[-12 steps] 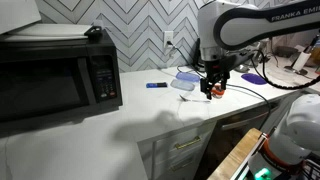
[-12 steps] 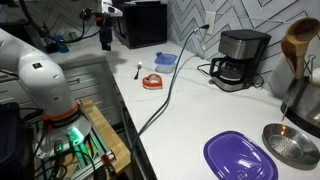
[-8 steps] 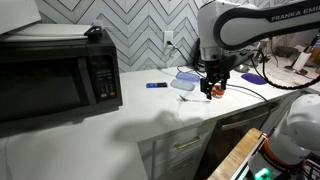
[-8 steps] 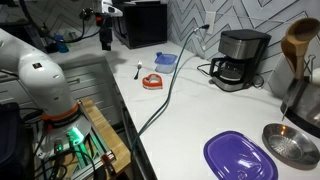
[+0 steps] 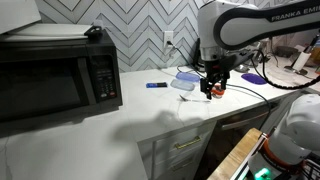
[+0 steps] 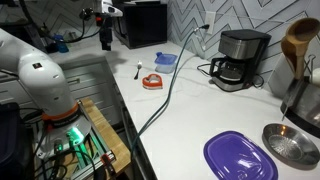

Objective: Put the blue packet on the silver plate

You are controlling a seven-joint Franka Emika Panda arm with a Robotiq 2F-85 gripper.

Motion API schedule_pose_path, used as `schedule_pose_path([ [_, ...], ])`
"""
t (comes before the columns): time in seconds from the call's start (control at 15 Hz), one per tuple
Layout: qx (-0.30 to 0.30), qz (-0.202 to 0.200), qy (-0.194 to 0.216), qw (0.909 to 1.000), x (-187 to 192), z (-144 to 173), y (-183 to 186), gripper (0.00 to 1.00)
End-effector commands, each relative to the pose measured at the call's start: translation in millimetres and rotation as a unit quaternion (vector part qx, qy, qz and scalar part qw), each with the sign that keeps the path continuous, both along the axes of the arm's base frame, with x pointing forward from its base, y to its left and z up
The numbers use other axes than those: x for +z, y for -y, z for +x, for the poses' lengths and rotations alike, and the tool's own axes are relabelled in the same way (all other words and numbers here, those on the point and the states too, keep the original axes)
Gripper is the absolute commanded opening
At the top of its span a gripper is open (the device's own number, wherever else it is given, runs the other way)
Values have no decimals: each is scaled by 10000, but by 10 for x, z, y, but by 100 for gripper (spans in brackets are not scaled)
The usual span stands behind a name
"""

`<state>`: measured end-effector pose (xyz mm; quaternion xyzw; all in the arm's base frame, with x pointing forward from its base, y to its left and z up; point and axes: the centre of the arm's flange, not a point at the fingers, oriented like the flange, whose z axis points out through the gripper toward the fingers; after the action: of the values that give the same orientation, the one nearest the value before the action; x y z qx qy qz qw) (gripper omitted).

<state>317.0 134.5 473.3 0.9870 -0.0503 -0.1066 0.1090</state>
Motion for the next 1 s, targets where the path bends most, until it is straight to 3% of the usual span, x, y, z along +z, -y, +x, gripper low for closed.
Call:
schedule_pose_path([
  [0.0, -287, -171, -14, 9994, 97, 291, -55, 100],
  [0.27, -1019, -472, 595, 9919, 462, 1059, -180, 100],
  [0.47, -1220, -616, 721, 9880, 575, 1596, -356, 100],
  [0.93, -1023, -1000, 1056, 9841, 245, 2468, -1039, 100],
])
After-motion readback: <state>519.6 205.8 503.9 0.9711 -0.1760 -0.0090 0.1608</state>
